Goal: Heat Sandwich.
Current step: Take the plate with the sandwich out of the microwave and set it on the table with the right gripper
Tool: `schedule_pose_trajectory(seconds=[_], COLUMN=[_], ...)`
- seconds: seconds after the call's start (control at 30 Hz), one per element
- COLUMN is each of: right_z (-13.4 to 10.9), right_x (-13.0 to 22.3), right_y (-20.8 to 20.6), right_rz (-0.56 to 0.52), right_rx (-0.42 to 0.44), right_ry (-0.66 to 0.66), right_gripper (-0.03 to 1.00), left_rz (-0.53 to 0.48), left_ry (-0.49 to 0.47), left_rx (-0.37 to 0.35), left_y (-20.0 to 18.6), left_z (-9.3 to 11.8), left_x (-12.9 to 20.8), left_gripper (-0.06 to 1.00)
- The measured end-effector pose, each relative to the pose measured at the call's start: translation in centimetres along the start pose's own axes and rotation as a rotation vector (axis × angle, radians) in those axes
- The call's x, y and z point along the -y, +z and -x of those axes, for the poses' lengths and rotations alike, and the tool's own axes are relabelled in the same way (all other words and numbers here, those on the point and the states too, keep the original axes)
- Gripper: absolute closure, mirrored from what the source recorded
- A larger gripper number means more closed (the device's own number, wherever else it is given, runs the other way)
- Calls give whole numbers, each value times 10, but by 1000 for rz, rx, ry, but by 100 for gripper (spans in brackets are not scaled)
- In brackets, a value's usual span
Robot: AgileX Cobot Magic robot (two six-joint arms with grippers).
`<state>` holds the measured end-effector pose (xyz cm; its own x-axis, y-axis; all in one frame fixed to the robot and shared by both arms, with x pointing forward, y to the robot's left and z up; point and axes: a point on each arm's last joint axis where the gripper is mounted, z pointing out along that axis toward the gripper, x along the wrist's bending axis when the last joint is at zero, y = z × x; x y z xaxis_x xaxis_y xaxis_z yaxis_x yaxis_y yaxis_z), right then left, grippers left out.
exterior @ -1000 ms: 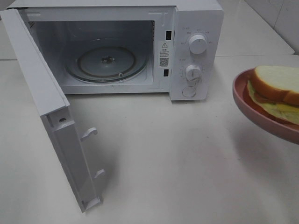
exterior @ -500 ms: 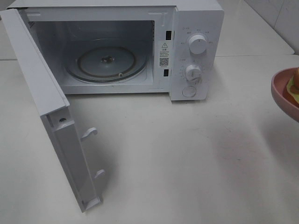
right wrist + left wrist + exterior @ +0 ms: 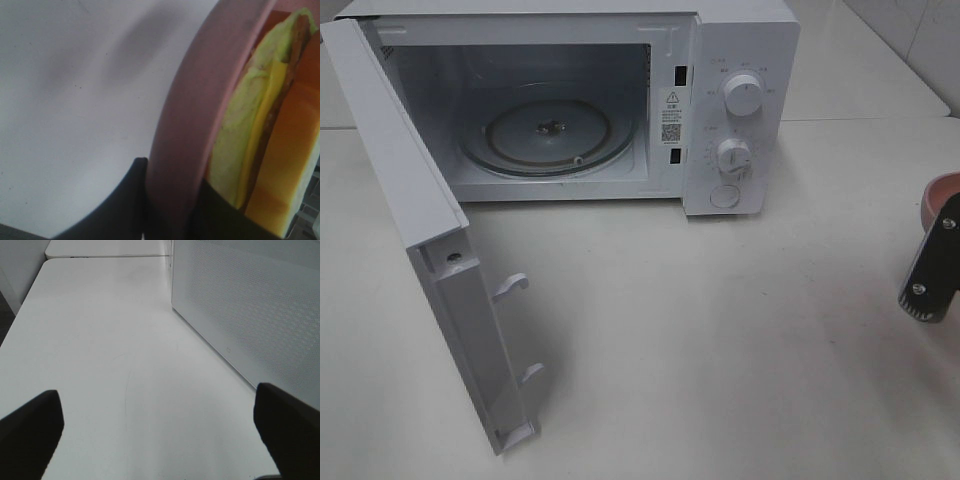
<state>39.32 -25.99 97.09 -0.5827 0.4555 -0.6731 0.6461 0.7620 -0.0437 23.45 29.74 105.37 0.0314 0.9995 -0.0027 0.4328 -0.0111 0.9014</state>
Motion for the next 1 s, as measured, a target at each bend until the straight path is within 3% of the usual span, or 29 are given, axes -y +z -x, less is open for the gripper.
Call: schedule_pose_trajectory(seconds=[0.33, 0.47, 0.67, 1.0], right_z=[-7, -8, -8, -13], right_x=[-29, -45, -61, -85], right_y=[18, 28, 37, 52], right_rz=[-103, -190, -283, -322], right_rx=[-13, 19, 81, 106], right_ry=[130, 267, 369, 438], right_gripper=[80, 80, 80, 80], left_rz=[0, 0, 0, 0], left_ry=[0, 0, 0, 0], left_rx=[0, 0, 0, 0], left_y=[0, 0, 0, 0], left_z=[0, 0, 0, 0], left_x=[0, 0, 0, 0], left_gripper=[-3, -3, -3, -3])
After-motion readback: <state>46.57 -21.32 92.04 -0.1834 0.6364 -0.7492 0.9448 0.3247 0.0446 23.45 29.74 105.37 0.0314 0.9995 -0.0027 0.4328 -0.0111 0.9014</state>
